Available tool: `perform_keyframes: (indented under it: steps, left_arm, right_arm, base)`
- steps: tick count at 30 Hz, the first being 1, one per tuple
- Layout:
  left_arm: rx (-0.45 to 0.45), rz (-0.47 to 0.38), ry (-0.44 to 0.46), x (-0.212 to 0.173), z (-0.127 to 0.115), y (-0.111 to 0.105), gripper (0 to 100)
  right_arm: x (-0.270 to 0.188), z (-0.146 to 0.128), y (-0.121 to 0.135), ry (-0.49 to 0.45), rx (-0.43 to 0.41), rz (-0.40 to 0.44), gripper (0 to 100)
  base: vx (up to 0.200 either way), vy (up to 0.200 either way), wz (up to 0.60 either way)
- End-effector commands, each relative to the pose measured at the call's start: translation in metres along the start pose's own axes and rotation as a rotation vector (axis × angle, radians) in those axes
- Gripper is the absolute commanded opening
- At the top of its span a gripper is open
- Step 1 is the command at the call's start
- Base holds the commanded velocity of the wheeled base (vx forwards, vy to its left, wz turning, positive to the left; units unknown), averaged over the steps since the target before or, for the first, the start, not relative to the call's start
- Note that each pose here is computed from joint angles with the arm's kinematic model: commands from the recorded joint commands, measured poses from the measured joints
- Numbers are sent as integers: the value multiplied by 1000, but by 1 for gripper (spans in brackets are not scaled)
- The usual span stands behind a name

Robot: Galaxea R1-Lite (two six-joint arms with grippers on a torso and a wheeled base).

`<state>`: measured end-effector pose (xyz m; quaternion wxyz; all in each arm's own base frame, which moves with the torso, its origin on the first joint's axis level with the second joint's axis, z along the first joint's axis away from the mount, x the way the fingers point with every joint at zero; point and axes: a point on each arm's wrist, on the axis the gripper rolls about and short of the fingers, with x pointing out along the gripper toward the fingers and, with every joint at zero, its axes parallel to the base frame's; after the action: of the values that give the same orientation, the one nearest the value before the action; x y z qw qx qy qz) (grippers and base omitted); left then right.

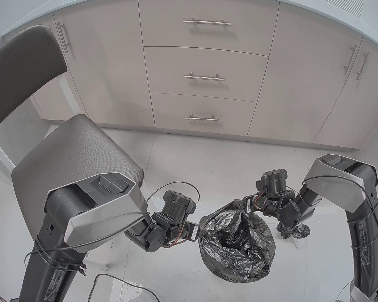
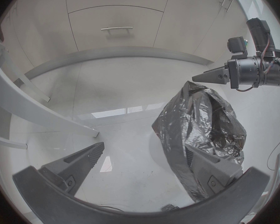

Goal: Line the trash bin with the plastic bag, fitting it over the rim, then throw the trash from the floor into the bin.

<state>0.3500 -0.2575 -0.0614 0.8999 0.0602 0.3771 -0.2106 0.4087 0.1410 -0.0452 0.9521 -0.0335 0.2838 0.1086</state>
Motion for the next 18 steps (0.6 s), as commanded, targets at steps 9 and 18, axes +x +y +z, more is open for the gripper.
perform_keyframes:
  steps: [9,18]
  left_arm:
    - [23,-54,-31,-43,-10,-27,100]
    - [26,-10,-33,-44,-13,-24,100]
  right_arm:
    - [-70,7,22,-73,150,127,100]
    - [-56,-29,18,-144,262,167,100]
  base:
    - [0,0,0]
    - [0,0,0]
